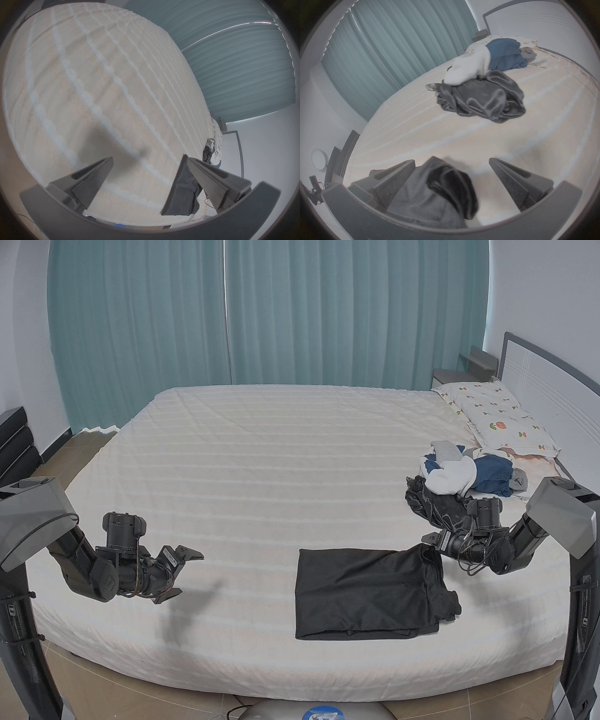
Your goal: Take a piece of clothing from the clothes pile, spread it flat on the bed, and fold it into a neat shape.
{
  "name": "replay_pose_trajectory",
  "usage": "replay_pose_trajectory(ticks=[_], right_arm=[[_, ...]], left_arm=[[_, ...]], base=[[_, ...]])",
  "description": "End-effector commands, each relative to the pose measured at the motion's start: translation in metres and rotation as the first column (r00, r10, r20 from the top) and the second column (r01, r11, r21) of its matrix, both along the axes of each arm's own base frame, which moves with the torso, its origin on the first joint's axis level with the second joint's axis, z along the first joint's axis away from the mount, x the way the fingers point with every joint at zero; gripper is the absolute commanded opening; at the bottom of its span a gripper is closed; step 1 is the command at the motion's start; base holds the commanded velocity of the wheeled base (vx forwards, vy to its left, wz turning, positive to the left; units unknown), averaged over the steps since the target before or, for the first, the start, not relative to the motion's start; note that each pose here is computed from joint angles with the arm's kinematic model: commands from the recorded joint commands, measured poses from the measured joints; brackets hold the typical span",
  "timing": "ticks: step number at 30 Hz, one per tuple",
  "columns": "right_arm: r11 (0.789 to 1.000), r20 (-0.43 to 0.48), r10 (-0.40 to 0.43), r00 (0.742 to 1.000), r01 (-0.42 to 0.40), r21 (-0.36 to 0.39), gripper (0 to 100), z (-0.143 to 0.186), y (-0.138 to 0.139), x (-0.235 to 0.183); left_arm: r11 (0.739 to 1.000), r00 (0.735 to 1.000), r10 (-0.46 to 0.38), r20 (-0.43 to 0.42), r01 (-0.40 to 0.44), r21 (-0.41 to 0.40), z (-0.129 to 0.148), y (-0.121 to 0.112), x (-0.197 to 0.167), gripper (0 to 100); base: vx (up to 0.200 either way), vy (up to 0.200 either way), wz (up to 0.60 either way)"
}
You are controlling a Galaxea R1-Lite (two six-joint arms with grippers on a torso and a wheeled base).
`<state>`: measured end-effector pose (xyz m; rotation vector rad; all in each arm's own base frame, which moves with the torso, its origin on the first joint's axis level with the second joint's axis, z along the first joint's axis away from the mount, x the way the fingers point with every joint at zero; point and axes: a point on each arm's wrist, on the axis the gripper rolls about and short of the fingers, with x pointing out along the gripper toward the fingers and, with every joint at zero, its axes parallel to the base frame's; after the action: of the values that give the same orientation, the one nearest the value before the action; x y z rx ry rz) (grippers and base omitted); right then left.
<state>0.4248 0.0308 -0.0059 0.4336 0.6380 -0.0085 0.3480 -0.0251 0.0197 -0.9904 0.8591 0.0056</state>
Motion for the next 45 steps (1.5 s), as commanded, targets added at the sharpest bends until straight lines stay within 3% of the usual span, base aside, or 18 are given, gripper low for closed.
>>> replay_pose_trajectory(ticks=[1,5,6,17,23,26,29,30,35,39,42,45], right_arm=[[1.0,0.013,0.018,1.0,-0.017,-0.008,100,0.004,0.01,0.005],[0.999,-0.038,0.025,0.999,-0.026,-0.021,100,-0.008,0.013,0.014],[0.999,-0.05,0.024,0.998,-0.025,-0.023,0,-0.015,0.013,0.018],[1.0,-0.051,-0.031,0.998,0.031,-0.004,0,-0.019,-0.003,0.029],[0.989,-0.072,-0.117,0.991,0.122,0.081,0,-0.026,-0.03,0.031],[0.981,-0.095,-0.091,0.991,0.106,0.164,0,-0.028,-0.027,0.028],[0.978,-0.104,-0.071,0.992,0.089,0.187,0,-0.028,-0.026,0.026],[0.977,-0.096,-0.07,0.993,0.088,0.194,100,-0.026,-0.025,0.028],[0.975,-0.071,-0.101,0.992,0.113,0.19,100,-0.007,-0.037,0.022],[0.976,-0.081,-0.075,0.994,0.09,0.2,100,0.012,-0.041,-0.005],[0.982,-0.092,-0.02,0.996,0.037,0.186,100,0.014,-0.039,-0.037],[0.986,-0.101,0.094,0.991,-0.079,0.144,100,0.005,-0.037,-0.069]], left_arm=[[1.0,1.0,-0.002,-0.001,0.002,0.0,-0.001,-0.001,0.0,100],[1.0,1.0,-0.004,-0.001,0.004,0.0,-0.001,-0.002,0.0,100],[1.0,1.0,-0.004,-0.001,0.004,0.0,-0.001,-0.002,0.0,100],[1.0,1.0,-0.004,-0.003,0.004,0.0,-0.001,-0.002,0.0,100],[1.0,1.0,-0.002,-0.003,0.002,0.001,-0.001,-0.001,0.0,100],[1.0,1.0,0.007,-0.004,-0.007,0.011,-0.002,-0.002,0.001,100],[1.0,1.0,0.011,-0.005,-0.011,0.022,-0.003,-0.004,0.001,100],[1.0,1.0,0.012,-0.004,-0.012,0.024,-0.003,-0.005,0.001,100],[1.0,1.0,0.013,0.006,-0.013,0.022,-0.003,-0.005,0.001,100],[1.0,1.0,0.012,0.009,-0.012,0.021,-0.003,-0.005,0.001,100],[1.0,1.0,0.013,0.007,-0.013,0.022,-0.003,-0.005,0.001,100],[1.0,1.0,0.012,0.009,-0.012,0.021,-0.003,-0.005,0.001,100]], base=[[0.0,0.0,0.0],[0.0,0.0,0.0],[0.0,0.0,0.0],[0.0,0.0,0.0],[0.0,0.0,0.0],[0.0,0.0,0.0],[0.0,0.0,0.0],[0.0,0.0,0.0],[0.0,0.0,0.0],[0.0,0.0,0.0],[0.0,0.0,0.0],[0.0,0.0,0.0]])
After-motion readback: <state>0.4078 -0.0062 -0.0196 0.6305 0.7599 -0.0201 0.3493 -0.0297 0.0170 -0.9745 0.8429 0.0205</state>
